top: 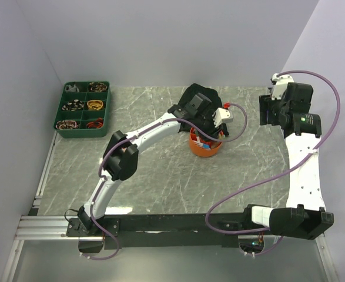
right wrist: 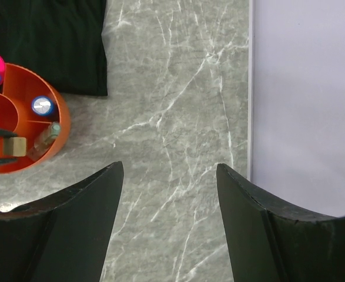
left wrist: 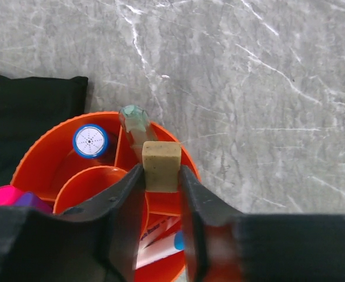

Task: Sort the stationery into containers
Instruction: Place the stationery in the storage box.

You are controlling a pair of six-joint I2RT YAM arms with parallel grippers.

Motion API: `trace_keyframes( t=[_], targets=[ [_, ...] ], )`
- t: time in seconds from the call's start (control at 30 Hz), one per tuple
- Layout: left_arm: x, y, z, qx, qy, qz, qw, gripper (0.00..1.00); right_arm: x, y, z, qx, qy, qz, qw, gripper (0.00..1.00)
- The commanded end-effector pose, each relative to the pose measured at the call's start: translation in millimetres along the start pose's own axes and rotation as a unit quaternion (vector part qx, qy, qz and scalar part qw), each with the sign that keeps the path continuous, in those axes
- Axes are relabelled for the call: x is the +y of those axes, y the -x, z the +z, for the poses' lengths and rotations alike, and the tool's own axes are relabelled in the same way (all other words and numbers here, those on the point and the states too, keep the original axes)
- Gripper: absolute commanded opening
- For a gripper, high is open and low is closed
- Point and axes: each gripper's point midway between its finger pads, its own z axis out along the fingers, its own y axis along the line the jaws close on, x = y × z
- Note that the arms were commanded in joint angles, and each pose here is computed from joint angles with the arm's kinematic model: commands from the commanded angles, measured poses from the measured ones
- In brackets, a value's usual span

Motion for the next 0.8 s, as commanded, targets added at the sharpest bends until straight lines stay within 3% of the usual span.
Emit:
trace_keyframes(
  t=[0.0,0.13,0.3,0.47,0.57,0.67,0.7,0.73,0.77],
  targets=[
    [5.7,31.8,-8.7,-0.034,0.020,0.031,0.999,0.45,-0.2,12.7,2.9,-0.024,0.003,0.004,1.000,0.72],
    [7.2,40.8,-16.8,-0.042,0.029,0.041,0.998,0.62,1.9,11.2,4.6,-0.020,0.008,0.009,1.000,0.72],
    [3.9,60.2,-37.4,-0.059,0.041,0.061,0.996,0.69,2.3,11.9,2.2,-0.020,0.009,0.012,1.000,0.73],
    [16.6,90.2,-111.2,-0.076,0.129,0.066,0.987,0.73,11.9,10.2,-1.2,-0.022,0.035,0.011,0.999,0.73],
    [29.0,53.2,-152.2,-0.037,0.160,0.027,0.986,0.79,26.9,10.3,-1.4,-0.024,0.078,0.003,0.997,0.73],
    [41.0,-21.9,-194.7,0.049,0.148,-0.004,0.988,0.82,36.7,12.2,-0.2,-0.025,0.108,0.003,0.994,0.73],
    [34.2,-37.7,-203.2,0.057,0.108,-0.003,0.993,0.87,38.7,13.4,-0.1,-0.026,0.113,0.003,0.993,0.73],
    [34.0,-74.7,-231.9,0.104,0.080,0.005,0.991,0.99,40.4,13.8,0.8,-0.026,0.119,0.002,0.993,0.73],
    [34.1,-90.0,-244.7,0.122,0.067,0.016,0.990,1.00,44.0,13.8,0.3,-0.026,0.130,0.000,0.991,0.73]
  ],
)
